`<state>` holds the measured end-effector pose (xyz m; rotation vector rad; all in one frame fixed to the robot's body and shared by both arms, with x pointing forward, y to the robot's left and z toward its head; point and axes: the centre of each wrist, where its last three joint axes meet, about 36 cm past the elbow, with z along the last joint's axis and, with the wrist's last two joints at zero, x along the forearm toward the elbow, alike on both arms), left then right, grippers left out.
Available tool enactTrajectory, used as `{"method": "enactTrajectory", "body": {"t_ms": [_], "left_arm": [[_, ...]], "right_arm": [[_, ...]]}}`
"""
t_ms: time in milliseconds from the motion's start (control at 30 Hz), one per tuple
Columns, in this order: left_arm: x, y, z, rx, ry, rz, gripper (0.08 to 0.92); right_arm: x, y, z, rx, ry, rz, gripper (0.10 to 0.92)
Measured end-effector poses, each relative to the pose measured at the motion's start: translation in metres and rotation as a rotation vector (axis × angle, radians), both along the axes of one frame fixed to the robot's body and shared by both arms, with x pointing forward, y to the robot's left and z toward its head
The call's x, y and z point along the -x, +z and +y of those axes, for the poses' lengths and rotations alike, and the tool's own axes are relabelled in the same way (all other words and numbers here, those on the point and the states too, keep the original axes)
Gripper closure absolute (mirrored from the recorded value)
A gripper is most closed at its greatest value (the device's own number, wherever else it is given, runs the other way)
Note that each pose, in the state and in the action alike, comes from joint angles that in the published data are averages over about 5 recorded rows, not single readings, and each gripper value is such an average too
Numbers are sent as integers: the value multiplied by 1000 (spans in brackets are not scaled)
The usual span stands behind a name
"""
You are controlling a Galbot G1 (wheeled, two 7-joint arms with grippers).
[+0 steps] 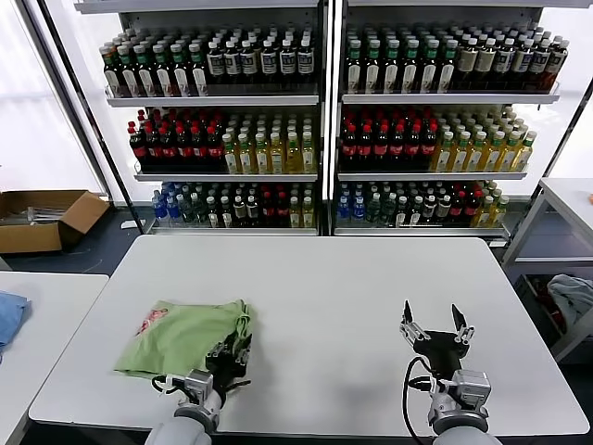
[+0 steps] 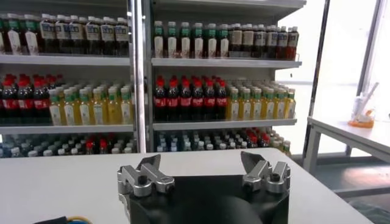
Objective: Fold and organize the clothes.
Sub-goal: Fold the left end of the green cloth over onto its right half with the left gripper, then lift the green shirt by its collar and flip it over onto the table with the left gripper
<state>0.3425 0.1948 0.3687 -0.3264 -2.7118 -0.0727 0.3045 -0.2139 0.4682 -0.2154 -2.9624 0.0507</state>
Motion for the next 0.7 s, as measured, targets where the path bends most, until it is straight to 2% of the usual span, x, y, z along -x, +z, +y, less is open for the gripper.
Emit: {"method": "enactTrajectory", "body": {"t_ms": [100, 167, 367, 500, 600, 700], "left_arm": [[4, 9, -8, 78, -1, -7, 475], [5, 20, -10, 129, 2, -27, 424], [5, 68, 5, 232, 18, -148, 260], [1, 87, 33, 226, 54, -213, 187], [-2, 90, 61, 185, 97, -228, 178], [-5, 86, 92, 134, 143, -215, 177]], "right_arm": [[-1, -2, 2, -2, 6, 2, 200], [-1, -4, 4, -5, 11, 2, 200], [-4, -6, 11, -10, 32, 2, 200], [-6, -4, 16, -14, 51, -2, 200], [-7, -2, 19, -15, 63, -5, 200], [-9, -2, 21, -14, 70, -5, 200]]}}
